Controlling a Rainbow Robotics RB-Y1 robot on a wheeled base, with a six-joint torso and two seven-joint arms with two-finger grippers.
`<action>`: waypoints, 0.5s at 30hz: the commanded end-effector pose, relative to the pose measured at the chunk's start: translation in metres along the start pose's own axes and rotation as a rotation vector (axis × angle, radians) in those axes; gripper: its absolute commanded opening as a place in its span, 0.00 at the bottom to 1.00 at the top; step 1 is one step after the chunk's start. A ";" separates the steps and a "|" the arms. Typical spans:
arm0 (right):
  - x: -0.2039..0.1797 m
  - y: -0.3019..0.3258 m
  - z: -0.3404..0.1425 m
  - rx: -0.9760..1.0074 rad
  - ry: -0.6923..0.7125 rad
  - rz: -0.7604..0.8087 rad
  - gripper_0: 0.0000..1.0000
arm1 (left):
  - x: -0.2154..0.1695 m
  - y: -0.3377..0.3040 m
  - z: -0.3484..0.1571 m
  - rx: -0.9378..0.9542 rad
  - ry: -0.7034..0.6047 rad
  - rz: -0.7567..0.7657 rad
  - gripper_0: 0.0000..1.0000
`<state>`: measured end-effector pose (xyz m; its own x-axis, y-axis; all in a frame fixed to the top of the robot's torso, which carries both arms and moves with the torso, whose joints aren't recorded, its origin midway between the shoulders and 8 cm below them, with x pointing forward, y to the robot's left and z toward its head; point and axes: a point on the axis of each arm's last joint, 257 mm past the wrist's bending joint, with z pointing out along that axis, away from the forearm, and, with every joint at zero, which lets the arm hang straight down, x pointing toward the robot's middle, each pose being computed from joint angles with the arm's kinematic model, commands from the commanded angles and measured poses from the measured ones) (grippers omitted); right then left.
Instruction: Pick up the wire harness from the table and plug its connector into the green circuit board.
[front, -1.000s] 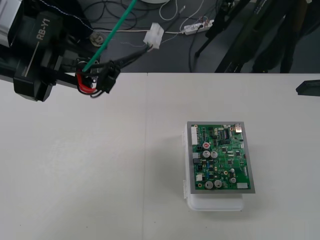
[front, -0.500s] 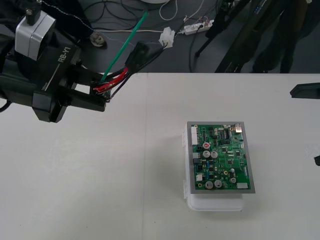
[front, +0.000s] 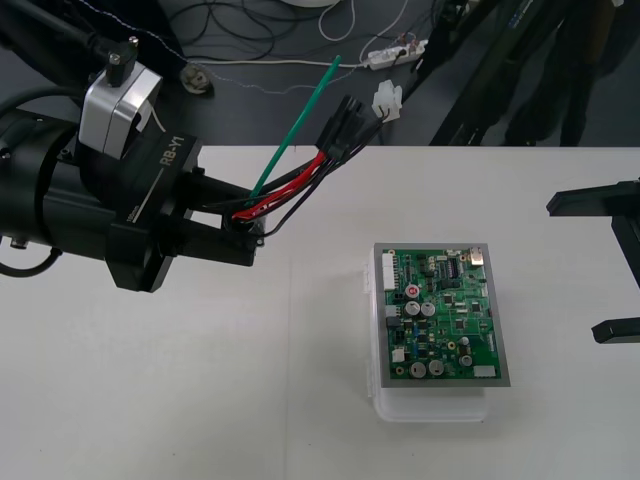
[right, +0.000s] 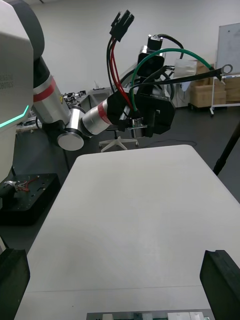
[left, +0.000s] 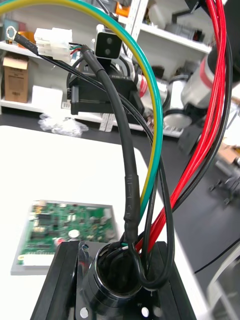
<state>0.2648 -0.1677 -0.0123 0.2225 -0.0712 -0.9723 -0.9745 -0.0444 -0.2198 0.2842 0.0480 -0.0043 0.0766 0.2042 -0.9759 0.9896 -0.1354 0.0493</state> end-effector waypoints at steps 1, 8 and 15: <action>0.000 0.000 0.002 -0.023 0.035 0.023 1.00 | 0.004 -0.018 0.013 0.044 -0.010 -0.162 0.00; 0.000 -0.002 0.002 -0.019 0.033 0.025 1.00 | 0.029 -0.030 0.027 0.082 -0.003 -0.263 0.00; -0.014 -0.008 0.008 -0.031 0.012 -0.014 1.00 | 0.052 -0.046 0.035 0.113 -0.003 -0.378 0.00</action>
<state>0.2674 -0.1664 -0.0102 0.2275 -0.0782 -0.9706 -0.9734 -0.0458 -0.2245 0.2618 0.0362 -0.0483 -0.2921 0.2333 -0.9275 0.9395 -0.1115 -0.3240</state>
